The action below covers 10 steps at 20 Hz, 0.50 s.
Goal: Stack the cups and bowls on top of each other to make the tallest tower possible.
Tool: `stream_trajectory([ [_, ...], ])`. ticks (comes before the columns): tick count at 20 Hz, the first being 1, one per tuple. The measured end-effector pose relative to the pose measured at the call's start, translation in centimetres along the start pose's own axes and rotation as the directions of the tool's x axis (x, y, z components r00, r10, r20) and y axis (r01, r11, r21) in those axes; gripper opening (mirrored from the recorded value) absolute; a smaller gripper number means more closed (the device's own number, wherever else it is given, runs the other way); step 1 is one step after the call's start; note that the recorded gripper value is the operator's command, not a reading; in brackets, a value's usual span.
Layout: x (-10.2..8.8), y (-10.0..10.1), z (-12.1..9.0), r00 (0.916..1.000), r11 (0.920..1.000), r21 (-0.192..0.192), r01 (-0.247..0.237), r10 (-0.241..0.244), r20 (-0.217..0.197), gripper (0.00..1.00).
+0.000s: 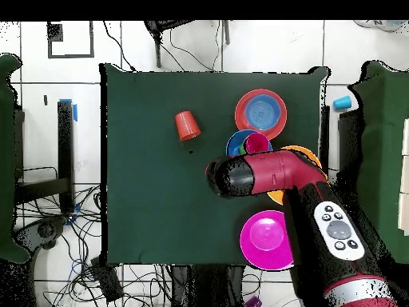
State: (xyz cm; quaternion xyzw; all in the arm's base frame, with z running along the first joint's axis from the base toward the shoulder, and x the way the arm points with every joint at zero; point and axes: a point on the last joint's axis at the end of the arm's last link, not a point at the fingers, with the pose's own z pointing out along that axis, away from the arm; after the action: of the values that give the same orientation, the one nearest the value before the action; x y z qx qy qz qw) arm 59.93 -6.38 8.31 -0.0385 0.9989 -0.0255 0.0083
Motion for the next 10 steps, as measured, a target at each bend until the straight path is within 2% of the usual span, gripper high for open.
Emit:
stream_trajectory([
  [10,-1.1,-2.0,-2.1,0.9997,0.9996,-0.017,-0.024,0.024,0.004,0.0],
])
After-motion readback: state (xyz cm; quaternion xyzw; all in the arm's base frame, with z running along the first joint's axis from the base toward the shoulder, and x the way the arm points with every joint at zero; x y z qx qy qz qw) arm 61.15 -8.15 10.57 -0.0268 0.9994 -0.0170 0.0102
